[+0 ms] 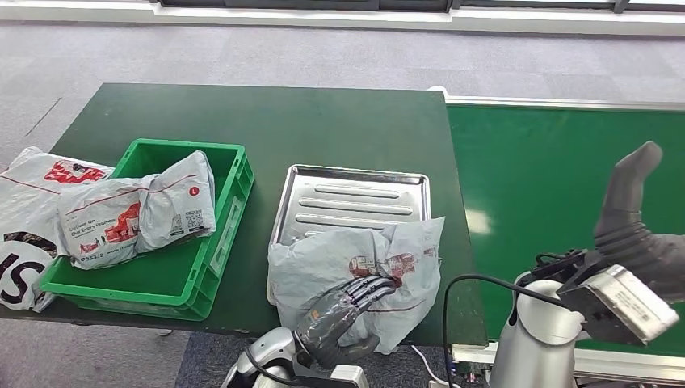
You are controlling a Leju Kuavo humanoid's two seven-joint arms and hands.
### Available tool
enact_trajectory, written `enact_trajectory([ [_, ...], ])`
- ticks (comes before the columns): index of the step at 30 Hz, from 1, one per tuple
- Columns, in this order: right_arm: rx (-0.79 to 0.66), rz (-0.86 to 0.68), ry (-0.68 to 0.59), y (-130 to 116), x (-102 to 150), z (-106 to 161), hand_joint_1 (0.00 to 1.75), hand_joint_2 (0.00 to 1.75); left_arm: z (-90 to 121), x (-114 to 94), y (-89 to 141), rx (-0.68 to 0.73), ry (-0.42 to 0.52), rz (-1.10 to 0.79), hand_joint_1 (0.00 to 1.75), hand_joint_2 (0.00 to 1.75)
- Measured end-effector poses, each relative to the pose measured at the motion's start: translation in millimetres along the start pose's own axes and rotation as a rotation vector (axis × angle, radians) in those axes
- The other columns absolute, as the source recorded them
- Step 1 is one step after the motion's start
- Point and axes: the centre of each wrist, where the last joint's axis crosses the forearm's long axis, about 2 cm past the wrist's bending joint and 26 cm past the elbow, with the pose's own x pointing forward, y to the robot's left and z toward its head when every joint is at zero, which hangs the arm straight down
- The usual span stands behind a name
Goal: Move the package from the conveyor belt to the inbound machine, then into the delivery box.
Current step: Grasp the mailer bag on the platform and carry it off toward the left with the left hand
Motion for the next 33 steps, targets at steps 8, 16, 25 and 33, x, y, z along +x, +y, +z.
enact_trajectory([
  [8,0.000,0.012,0.003,-2.3,-2.2,0.6,0.00,1.75,-6.2,-3.4,0.5,-0.009,0.042,-0.068,0.00,1.75],
  [16,0.001,0.024,0.001,-4.6,-3.7,0.9,0.00,1.75,-16.0,-5.1,8.1,0.203,0.309,-0.644,0.00,1.75],
  [25,0.004,0.025,-0.004,-4.2,-2.8,0.6,0.00,1.75,-13.2,-12.8,-6.7,0.235,0.472,-0.747,0.00,1.75],
  [33,0.006,0.026,-0.007,-4.2,-2.6,0.6,0.00,1.75,-18.6,-15.7,-15.8,0.200,0.486,-0.764,0.00,1.75],
])
